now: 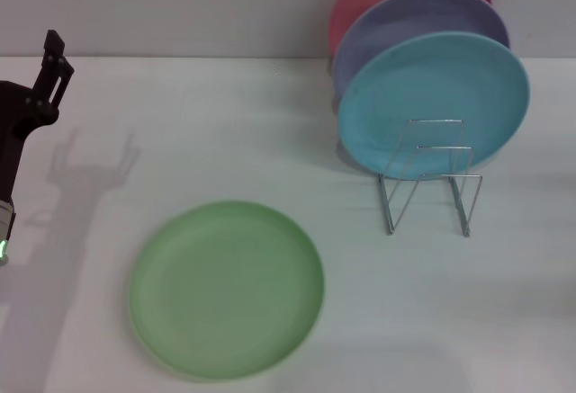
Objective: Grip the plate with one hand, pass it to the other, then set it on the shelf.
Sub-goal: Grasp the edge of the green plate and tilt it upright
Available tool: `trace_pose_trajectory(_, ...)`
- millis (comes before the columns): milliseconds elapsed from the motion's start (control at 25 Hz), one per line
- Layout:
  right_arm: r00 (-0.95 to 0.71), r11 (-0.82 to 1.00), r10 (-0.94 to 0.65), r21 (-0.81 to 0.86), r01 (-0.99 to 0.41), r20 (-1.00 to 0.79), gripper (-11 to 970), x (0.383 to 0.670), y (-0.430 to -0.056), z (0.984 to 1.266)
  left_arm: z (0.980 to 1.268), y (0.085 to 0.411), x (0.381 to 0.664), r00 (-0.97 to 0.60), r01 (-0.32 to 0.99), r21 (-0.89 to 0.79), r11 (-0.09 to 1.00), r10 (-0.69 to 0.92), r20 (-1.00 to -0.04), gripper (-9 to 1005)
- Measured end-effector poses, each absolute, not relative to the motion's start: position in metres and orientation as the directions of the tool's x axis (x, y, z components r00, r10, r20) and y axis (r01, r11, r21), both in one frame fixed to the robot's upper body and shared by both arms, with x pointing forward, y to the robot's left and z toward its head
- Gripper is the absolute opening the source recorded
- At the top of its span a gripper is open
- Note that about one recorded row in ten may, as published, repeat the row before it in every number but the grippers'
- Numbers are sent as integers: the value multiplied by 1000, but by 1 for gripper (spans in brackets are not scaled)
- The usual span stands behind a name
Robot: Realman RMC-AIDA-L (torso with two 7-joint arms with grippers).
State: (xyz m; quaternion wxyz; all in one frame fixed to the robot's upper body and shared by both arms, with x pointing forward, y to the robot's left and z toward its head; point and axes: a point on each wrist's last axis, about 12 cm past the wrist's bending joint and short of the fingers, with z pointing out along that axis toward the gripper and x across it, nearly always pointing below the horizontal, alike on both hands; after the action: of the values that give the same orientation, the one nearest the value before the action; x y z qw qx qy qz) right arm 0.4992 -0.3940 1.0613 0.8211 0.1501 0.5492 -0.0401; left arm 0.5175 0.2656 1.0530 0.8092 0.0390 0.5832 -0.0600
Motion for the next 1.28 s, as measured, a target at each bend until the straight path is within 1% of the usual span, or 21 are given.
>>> trace_pose_trajectory(80,391,951,99,203,232,-915,699,499,-394,1061,1055,264,520,327,124,51,991,8,-945,841)
trace_pose_trajectory(120,386,950,101,204,236,-917,699,500,-394,1060,1057,262,524,343,94,129,987,90,-935,841)
trace_pose_trajectory(240,383,949,103,206,239,-918,699,501,-395,1060,1059,260,527,353,60,204,977,171,-920,840)
trace_pose_trajectory(320,388,945,106,214,246,-916,699,502,-394,1061,1061,262,532,342,-27,318,948,308,-888,839)
trace_pose_trajectory(400,388,942,110,221,253,-915,699,503,-394,1060,1062,263,534,329,-51,340,939,337,-882,839)
trace_pose_trajectory(520,383,941,114,223,255,-917,699,504,-394,1060,1061,272,549,204,-134,364,921,386,-900,838)
trace_pose_trajectory(560,383,941,114,223,255,-917,699,504,-394,1060,1061,272,549,204,-134,364,921,386,-900,837)
trace_pose_trajectory(680,381,940,116,224,256,-918,699,505,-393,1060,1060,278,561,88,-146,290,946,305,-948,836)
trace_pose_trajectory(720,380,940,116,225,255,-918,699,505,-393,1060,1061,277,567,17,-127,232,965,236,-972,836)
trace_pose_trajectory(760,380,940,116,225,255,-918,699,505,-393,1060,1061,277,567,17,-127,232,965,236,-972,836)
trace_pose_trajectory(800,380,941,116,225,255,-918,699,506,-393,1060,1063,274,575,-63,-84,191,978,186,-980,835)
trace_pose_trajectory(880,381,941,116,225,254,-917,699,506,-393,1060,1068,272,579,-95,-61,179,982,173,-980,835)
trace_pose_trajectory(920,382,941,116,224,253,-917,699,507,-393,1061,1076,267,587,-167,6,168,986,167,-972,835)
trace_pose_trajectory(960,382,941,116,224,253,-917,699,507,-393,1061,1076,267,587,-167,6,168,986,167,-972,834)
trace_pose_trajectory(1000,382,941,116,224,253,-917,699,507,-393,1061,1084,265,592,-215,59,154,986,163,-963,834)
trace_pose_trajectory(1080,382,941,116,224,253,-917,699,507,-394,1061,1084,265,592,-215,59,154,986,163,-963,833)
trace_pose_trajectory(1120,382,941,115,224,253,-917,699,508,-394,1061,1091,264,596,-256,110,131,985,156,-954,833)
trace_pose_trajectory(1160,382,941,115,224,253,-917,699,508,-394,1061,1105,263,600,-341,208,51,977,121,-932,833)
trace_pose_trajectory(1200,383,941,115,223,253,-917,698,508,-394,1062,1115,264,602,-396,260,-13,966,95,-913,832)
trace_pose_trajectory(1240,383,942,114,223,253,-917,698,508,-394,1062,1115,264,602,-396,260,-13,966,95,-913,832)
trace_pose_trajectory(1280,383,942,114,223,252,-917,698,508,-394,1062,1126,265,601,-485,322,-107,941,67,-872,832)
